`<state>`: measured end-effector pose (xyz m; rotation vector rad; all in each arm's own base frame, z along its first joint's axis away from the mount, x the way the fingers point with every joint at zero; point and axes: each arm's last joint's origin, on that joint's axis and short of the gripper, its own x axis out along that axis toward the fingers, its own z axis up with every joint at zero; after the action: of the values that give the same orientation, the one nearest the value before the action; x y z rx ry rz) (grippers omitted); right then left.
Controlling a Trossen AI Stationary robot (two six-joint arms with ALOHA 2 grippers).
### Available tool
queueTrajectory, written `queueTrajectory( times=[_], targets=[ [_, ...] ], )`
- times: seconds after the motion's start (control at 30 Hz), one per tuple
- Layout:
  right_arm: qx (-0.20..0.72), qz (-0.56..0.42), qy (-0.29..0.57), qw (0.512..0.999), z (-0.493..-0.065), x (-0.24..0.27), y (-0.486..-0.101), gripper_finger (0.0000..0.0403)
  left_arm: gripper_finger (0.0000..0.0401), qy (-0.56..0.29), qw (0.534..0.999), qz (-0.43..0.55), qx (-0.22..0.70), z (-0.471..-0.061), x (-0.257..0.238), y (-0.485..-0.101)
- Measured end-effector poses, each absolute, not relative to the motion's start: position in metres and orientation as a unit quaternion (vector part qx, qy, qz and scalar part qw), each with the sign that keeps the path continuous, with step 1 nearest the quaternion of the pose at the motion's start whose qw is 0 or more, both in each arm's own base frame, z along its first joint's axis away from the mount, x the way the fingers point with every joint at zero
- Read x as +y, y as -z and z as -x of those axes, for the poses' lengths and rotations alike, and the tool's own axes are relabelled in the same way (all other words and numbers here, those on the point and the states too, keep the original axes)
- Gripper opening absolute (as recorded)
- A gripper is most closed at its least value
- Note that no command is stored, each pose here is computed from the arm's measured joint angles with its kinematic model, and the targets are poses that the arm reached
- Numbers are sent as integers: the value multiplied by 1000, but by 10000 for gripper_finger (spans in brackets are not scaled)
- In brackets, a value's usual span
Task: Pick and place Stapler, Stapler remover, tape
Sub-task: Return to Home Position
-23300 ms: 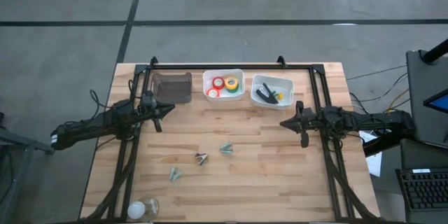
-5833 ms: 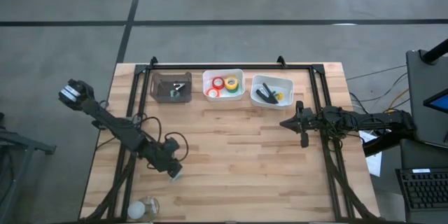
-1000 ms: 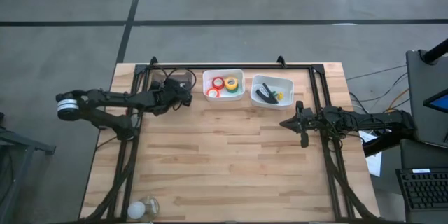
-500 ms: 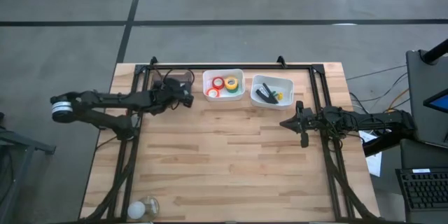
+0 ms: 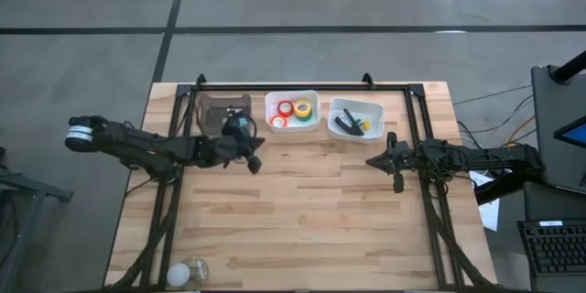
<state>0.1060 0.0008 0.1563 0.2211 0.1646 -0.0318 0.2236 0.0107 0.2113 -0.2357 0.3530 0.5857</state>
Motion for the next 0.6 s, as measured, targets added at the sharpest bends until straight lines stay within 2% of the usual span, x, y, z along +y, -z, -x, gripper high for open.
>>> queueTrajectory(
  times=[0.13, 0.3, 0.47, 0.6],
  targets=[
    [82, -110, 16, 990, -106, 1, -156, 9, 3, -191, 966, 114, 131, -222, 2, -205],
    [82, -110, 16, 990, -106, 1, -156, 9, 4, -177, 971, 138, 78, -209, 2, -186],
    [82, -110, 16, 990, -106, 1, -156, 9, 9, -86, 989, 95, 69, -192, -2, -173],
    [82, -110, 16, 990, -106, 1, -156, 9, 10, -73, 991, 102, 54, -178, -2, -172]
  ],
)
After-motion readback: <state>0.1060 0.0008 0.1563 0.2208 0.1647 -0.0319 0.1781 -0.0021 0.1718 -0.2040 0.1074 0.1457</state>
